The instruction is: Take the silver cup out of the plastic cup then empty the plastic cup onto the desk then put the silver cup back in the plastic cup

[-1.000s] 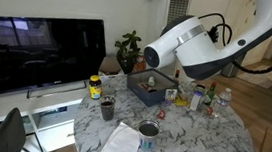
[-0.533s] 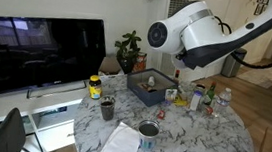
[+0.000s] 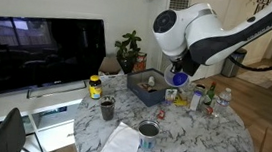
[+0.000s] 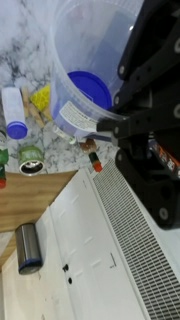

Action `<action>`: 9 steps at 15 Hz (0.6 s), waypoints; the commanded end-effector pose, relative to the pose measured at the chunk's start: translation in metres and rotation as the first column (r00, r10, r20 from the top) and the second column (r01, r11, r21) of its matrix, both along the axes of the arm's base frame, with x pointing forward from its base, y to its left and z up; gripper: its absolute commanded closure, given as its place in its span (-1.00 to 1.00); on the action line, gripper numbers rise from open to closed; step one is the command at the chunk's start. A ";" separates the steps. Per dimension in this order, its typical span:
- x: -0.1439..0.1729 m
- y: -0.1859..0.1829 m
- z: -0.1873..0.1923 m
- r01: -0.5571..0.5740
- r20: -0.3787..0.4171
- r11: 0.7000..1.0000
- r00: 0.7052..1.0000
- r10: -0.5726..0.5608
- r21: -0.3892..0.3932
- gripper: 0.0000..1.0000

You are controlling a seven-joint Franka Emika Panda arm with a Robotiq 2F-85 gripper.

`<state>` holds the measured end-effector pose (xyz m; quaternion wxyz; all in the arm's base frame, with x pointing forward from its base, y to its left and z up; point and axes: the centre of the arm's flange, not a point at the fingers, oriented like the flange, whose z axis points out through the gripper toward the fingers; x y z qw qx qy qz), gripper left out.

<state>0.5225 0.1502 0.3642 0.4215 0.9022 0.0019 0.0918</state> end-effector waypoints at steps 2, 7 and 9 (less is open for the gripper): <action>-0.003 0.000 -0.008 -0.002 -0.050 0.996 0.999 0.007 0.085 0.89; -0.004 -0.002 -0.007 0.005 -0.083 0.991 0.997 0.006 0.135 0.89; -0.003 -0.005 -0.010 -0.001 -0.103 0.982 0.995 0.021 0.188 0.97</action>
